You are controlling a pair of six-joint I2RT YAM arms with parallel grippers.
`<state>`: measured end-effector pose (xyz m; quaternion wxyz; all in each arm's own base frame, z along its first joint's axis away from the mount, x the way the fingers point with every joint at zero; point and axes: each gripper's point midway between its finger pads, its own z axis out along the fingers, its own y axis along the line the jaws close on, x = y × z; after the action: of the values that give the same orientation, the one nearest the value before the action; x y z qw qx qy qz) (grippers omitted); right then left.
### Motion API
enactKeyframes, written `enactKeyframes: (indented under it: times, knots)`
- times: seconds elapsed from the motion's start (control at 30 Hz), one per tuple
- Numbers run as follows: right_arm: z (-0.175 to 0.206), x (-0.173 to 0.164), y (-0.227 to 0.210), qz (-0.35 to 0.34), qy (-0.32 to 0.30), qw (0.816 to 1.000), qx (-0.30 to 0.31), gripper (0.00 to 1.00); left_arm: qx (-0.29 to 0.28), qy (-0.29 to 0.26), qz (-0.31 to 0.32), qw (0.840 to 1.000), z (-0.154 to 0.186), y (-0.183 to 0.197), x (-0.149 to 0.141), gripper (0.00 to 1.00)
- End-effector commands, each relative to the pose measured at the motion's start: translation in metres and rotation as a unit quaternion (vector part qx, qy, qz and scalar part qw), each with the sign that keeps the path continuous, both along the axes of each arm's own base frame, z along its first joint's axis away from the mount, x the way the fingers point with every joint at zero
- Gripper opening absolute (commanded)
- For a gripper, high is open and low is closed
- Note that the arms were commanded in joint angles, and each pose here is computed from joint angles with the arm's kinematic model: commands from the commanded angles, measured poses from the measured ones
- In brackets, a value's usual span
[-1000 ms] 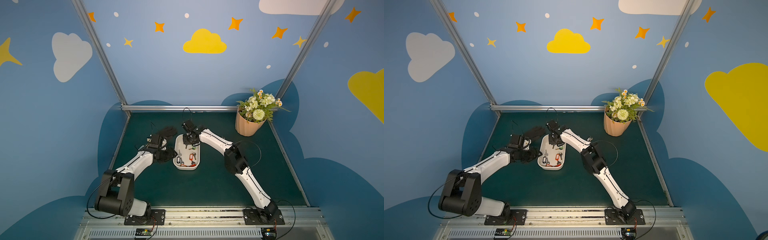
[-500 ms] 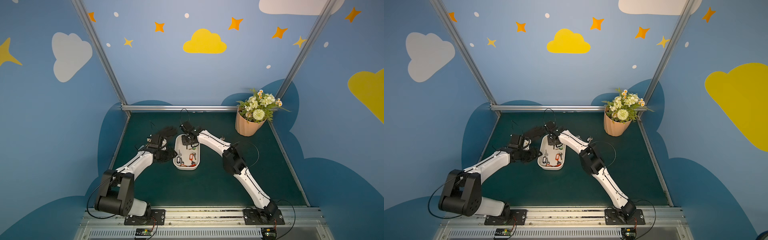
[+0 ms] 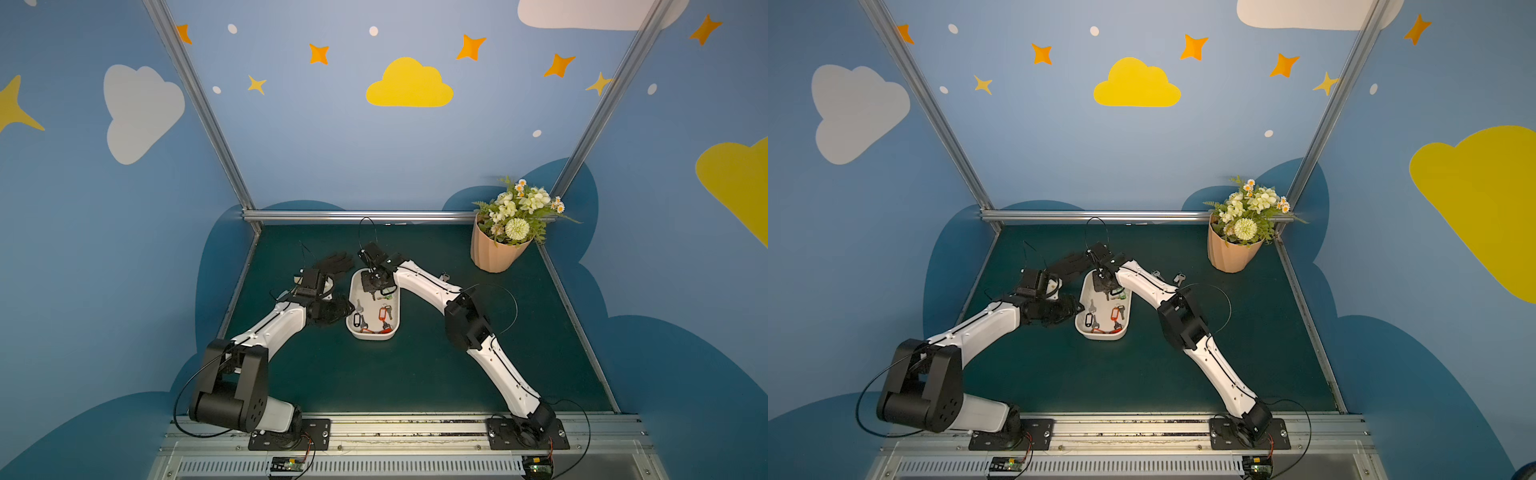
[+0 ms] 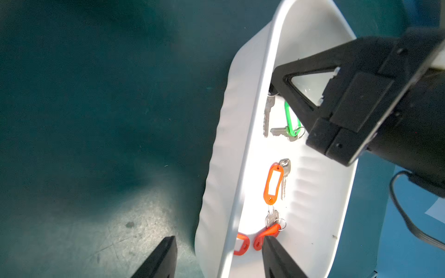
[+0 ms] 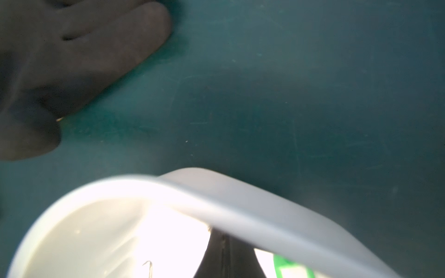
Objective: Take the keys out of the storage box
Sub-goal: Pick up the key from the storage box.
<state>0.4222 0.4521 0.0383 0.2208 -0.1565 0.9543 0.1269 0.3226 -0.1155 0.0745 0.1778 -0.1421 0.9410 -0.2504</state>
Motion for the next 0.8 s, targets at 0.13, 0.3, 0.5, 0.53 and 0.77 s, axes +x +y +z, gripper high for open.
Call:
enactKeyframes:
  times: [0.13, 0.3, 0.5, 0.53, 0.77]
  knots:
    - [0.066, -0.019, 0.007, 0.044, -0.022, 0.998, 0.026, 0.0, 0.011, -0.03, 0.006, 0.999, 0.022, 0.006, 0.001, 0.67]
    - [0.094, -0.026, 0.006, 0.048, -0.031, 0.997, 0.049, 0.0, 0.038, -0.049, 0.026, 0.998, 0.03, 0.018, 0.0, 0.76]
    - [0.13, -0.032, -0.018, 0.038, -0.054, 0.997, 0.047, 0.0, 0.05, -0.08, 0.045, 0.994, 0.043, 0.028, -0.002, 0.82]
    - [0.135, -0.032, -0.026, 0.035, -0.06, 0.997, 0.042, 0.0, 0.052, -0.085, 0.048, 0.994, 0.045, 0.029, -0.003, 0.82]
    - [0.155, -0.041, -0.096, 0.002, -0.063, 0.998, 0.017, 0.0, 0.072, -0.112, 0.072, 0.988, 0.053, 0.041, -0.004, 0.9]
